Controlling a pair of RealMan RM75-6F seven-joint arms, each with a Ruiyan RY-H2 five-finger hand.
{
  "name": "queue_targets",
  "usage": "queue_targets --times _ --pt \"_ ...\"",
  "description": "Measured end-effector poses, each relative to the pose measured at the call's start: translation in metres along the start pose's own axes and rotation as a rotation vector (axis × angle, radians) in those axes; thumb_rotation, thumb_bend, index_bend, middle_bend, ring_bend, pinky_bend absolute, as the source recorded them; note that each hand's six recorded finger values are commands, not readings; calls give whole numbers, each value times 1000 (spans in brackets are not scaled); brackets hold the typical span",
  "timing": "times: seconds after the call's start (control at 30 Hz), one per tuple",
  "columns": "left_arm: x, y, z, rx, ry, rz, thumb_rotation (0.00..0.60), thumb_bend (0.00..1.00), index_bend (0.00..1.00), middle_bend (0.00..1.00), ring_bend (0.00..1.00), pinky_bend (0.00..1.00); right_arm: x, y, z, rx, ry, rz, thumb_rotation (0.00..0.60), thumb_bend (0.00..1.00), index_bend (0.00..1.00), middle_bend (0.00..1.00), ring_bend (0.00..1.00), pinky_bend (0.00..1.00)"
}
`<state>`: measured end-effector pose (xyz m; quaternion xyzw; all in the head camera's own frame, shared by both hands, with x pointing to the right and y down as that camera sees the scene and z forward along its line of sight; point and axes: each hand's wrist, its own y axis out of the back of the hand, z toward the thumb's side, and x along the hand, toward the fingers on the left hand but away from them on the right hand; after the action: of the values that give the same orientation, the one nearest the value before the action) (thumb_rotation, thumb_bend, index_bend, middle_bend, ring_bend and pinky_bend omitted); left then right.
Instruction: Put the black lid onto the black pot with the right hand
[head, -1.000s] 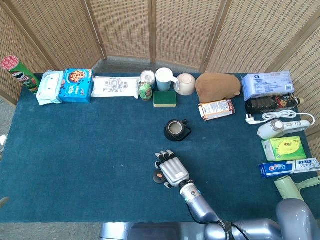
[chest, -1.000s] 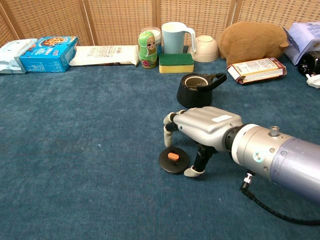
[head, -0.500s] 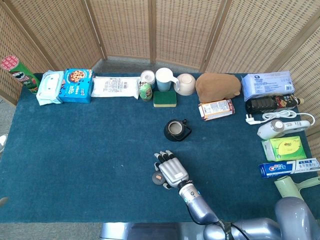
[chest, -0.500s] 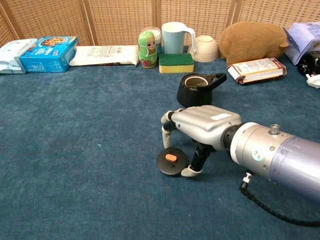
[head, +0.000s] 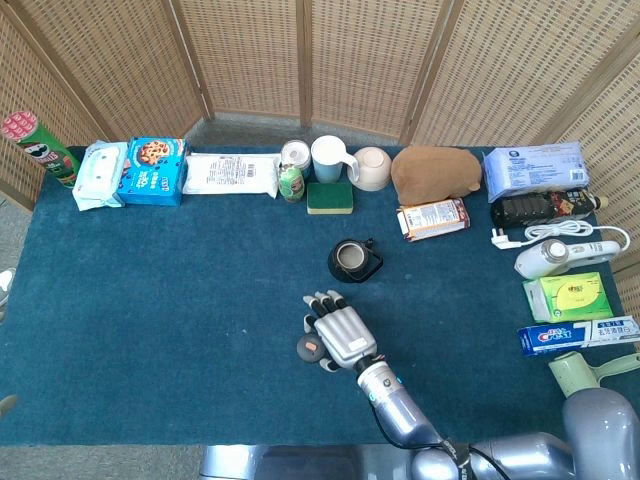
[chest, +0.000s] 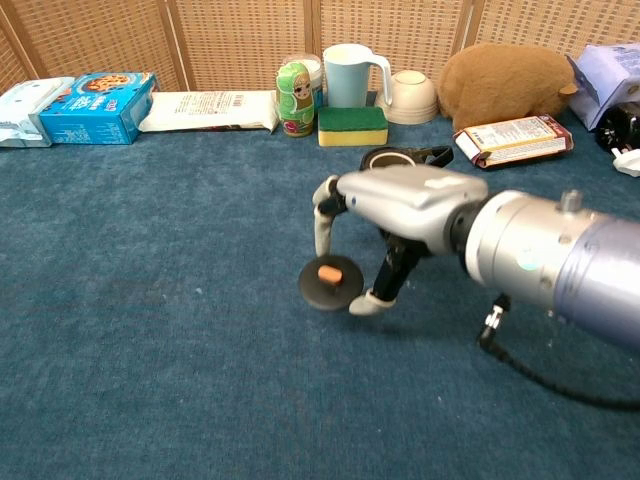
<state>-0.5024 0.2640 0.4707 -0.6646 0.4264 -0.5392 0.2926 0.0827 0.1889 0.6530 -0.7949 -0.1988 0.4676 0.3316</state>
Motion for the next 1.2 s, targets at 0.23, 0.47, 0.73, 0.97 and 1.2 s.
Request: queue_targets --times 0.23,0.47,0.73,0.97,1.2 --pt "2 0 -1 -4 4 -10 600 143 0 0 0 52 -7 41 -6 -31 -31 -60 600 278 389 102 87 0" --pt "4 1 -5 -13 19 -11 600 143 0 0 0 52 -23 69 -14 4 -65 -99 600 281 391 102 87 0" --pt "7 0 -9 -16 46 -15 600 143 0 0 0 53 -49 91 -50 15 -157 -111 600 282 395 102 87 0" --pt "8 1 -8 -13 56 -10 600 143 0 0 0 52 -60 106 -78 -16 -212 -116 600 286 395 102 88 0" --pt "12 -3 -7 -4 62 -20 600 144 0 0 0 52 -67 108 -92 -42 -241 -108 600 287 395 102 88 0"
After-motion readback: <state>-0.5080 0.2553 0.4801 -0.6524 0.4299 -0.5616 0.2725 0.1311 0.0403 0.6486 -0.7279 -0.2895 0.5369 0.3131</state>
